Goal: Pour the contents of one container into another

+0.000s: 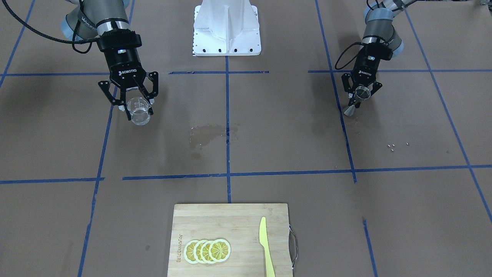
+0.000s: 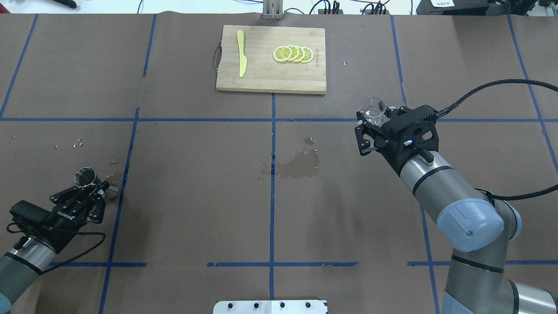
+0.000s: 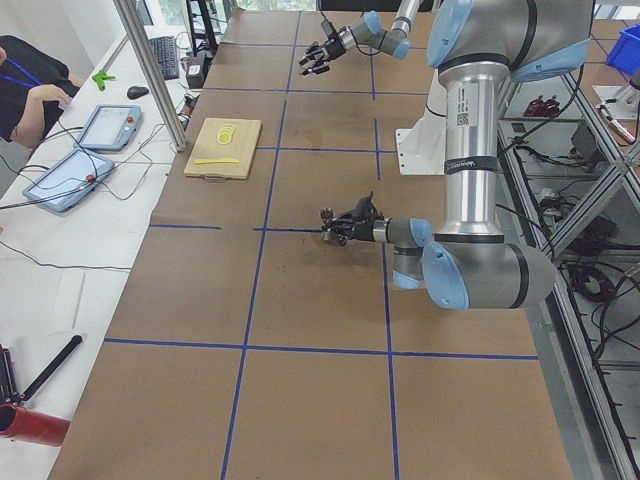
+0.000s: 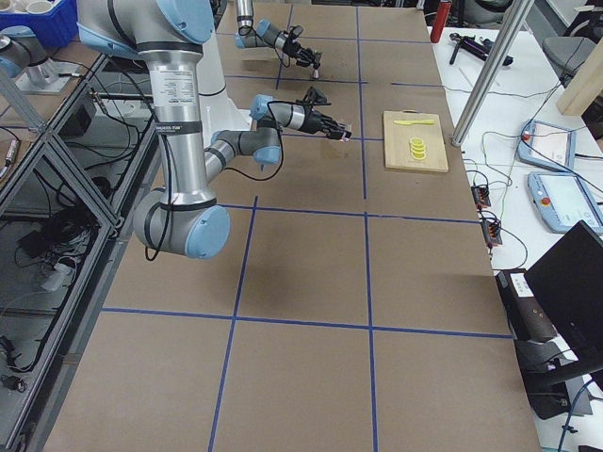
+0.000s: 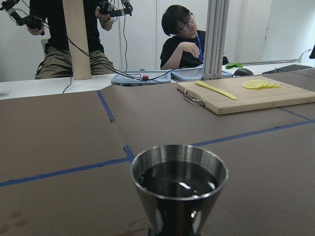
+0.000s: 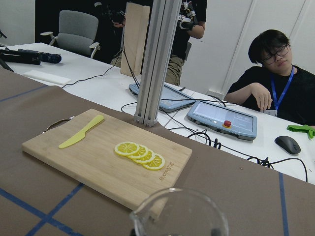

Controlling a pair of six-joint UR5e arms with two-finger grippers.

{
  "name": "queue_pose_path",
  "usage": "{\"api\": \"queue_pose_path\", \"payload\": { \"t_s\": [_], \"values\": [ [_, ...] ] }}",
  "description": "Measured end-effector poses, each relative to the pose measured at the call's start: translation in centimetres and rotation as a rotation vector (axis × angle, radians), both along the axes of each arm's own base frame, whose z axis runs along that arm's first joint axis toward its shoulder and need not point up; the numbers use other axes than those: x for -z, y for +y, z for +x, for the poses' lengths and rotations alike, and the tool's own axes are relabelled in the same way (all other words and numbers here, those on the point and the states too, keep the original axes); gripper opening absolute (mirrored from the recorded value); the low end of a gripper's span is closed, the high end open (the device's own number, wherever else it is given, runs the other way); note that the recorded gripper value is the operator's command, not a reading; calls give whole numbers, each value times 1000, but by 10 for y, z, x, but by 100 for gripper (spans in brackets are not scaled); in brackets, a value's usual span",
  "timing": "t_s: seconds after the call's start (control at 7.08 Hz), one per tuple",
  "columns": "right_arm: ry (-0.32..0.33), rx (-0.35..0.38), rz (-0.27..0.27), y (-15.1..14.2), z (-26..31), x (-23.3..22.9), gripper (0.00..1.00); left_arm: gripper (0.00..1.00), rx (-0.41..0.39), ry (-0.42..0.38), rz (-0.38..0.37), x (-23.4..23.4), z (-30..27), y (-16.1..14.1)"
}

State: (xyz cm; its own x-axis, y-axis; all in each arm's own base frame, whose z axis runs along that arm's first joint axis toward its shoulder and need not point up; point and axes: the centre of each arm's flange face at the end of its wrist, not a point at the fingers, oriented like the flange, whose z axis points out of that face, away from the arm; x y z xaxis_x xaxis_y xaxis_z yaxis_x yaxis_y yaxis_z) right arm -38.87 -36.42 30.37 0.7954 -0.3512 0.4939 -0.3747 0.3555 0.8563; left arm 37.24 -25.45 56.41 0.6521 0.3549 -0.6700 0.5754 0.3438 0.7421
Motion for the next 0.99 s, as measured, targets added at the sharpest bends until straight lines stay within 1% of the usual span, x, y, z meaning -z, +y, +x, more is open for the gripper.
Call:
{"api": "queue_pose_path", "payload": {
  "t_s": [0.28, 0.99],
  "values": [
    [0, 0, 0, 0, 0, 0, 0, 9, 0, -4, 0, -2, 1, 0],
    [1, 0, 0, 0, 0, -1, 0, 15, -7, -14, -1, -6, 4, 2]
  ]
}}
